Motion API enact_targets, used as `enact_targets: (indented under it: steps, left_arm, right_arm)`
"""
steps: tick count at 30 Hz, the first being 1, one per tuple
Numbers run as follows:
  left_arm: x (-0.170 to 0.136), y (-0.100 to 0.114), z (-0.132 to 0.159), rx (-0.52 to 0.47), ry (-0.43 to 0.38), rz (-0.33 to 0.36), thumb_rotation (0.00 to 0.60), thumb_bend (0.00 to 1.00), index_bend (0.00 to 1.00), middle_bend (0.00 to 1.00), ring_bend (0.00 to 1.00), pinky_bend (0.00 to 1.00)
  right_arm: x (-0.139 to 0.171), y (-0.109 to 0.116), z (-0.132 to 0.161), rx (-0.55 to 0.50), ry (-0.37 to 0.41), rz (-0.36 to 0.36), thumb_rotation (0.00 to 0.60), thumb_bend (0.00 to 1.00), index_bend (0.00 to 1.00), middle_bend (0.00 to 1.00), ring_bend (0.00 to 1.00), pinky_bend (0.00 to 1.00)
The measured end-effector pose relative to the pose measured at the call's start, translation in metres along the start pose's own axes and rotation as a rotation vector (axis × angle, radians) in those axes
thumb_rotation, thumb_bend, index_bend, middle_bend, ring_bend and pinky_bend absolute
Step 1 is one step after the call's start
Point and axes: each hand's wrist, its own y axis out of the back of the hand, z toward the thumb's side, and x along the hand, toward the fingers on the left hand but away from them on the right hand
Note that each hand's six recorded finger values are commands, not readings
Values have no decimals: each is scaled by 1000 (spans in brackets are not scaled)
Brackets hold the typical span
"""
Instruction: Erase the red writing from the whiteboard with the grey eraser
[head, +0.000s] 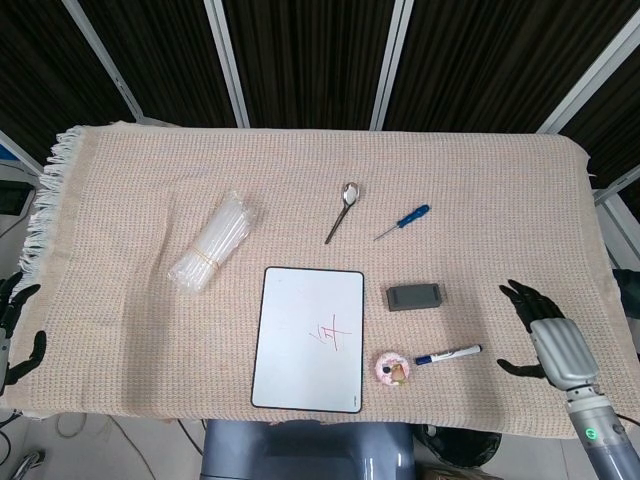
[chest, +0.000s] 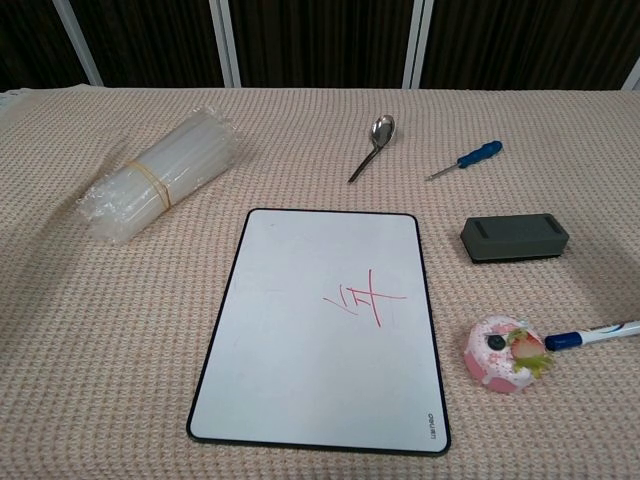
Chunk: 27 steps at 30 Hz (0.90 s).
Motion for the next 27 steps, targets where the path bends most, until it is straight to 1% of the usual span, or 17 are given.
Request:
enact_targets:
  steps: [5,7,10,14,17,23,27]
  left_arm:
    - [0,-1,0,3,4,-3,600,452,146,9,0,0]
    - [1,-1,-1,3,6,-3,600,452,146,9,0,0]
    - [1,0,-1,0,9,0,600,452,146,9,0,0]
    - [2,2,-3,-6,17,5,600,452,146,9,0,0]
    - [3,3,-4,-9,22,3,600,453,146,9,0,0]
    - [4,3,-5,-11,29,0,600,453,146,9,0,0]
    - [4,3,-5,-11,32,-1,600,454,147,9,0,0]
  right_arm:
    - [-35,-11,11,-2,38,148,600,132,9,108,99,147]
    - [-51,-16,16,9,50,193,600,146,19,119,112,146]
    - [-76,-23,24,20,60,228,600,165,48,135,135,147]
    - [-100,-34,31,47,59,239,600,193,106,167,169,152]
    - [-114,-43,36,65,57,244,600,201,143,193,197,176]
    - [-132,-59,41,104,56,255,600,234,218,250,249,235]
    - [-142,-68,43,114,48,251,600,253,248,284,281,280]
